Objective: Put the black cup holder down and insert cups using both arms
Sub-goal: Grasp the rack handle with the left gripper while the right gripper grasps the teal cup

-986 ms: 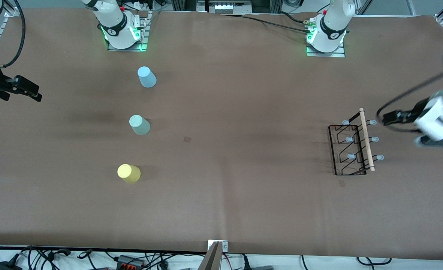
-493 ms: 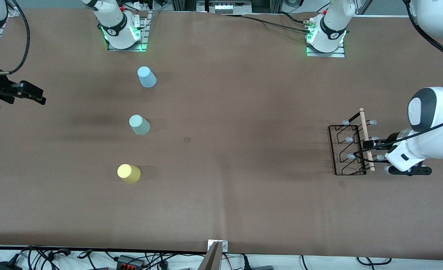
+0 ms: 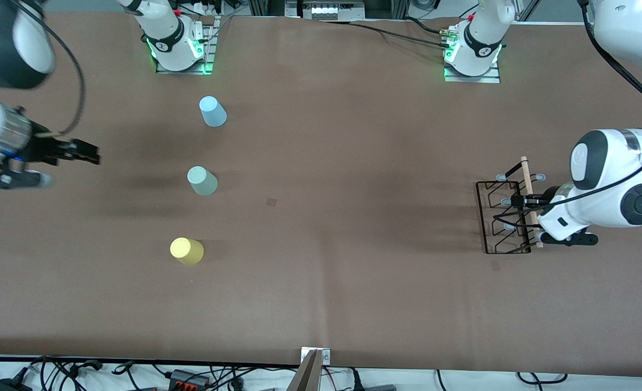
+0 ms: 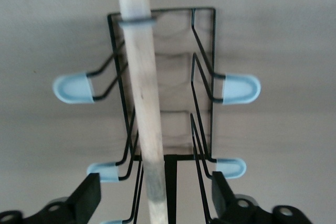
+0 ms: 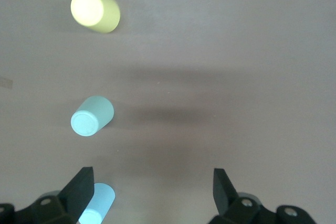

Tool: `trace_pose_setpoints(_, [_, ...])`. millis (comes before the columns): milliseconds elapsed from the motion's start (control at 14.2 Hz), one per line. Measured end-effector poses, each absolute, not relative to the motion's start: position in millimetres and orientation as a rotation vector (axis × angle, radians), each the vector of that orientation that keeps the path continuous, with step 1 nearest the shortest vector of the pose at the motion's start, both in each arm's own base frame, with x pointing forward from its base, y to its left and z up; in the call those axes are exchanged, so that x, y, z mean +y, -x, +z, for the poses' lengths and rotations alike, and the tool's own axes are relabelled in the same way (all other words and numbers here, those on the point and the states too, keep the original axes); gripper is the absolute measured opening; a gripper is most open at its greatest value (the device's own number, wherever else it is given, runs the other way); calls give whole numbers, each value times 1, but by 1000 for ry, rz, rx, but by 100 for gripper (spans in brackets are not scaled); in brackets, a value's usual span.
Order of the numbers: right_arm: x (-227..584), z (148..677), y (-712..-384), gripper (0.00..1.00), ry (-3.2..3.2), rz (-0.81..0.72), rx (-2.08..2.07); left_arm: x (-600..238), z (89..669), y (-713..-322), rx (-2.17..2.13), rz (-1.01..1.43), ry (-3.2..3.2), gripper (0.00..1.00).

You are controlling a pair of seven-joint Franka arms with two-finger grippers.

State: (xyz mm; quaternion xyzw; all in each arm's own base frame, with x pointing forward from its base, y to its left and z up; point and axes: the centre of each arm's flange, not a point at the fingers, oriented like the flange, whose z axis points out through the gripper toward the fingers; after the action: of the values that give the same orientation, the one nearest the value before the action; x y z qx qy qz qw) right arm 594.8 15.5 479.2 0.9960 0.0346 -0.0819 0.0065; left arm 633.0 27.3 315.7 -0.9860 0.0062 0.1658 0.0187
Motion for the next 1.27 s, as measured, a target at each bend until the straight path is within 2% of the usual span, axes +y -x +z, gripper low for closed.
trace_pose_setpoints(211, [67,430,-609,100,-3101,-295,175,27,313,-628,21,540,3057,55])
trace_pose_setpoints(352, [100,398,-614,100,-3088,-316,167,27,315,-627,20,538,3057,51])
trace_pose_setpoints(493, [127,366,-615,100,-3077,-334,157,27,318,-627,11,531,3066,32])
trace_pose_setpoints(563, [137,350,-615,100,-3072,-339,141,26,319,-627,-5,531,3085,32])
trace_pose_setpoints(704, [149,323,-610,100,-3070,-356,121,25,321,-626,-24,543,3102,15])
trace_pose_setpoints(986, [151,289,-594,100,-3122,-436,53,-8,335,-627,-103,587,3114,16])
trace_pose_setpoints(1268, [147,264,-578,100,-3117,-474,31,-104,377,-634,-90,520,3106,16])
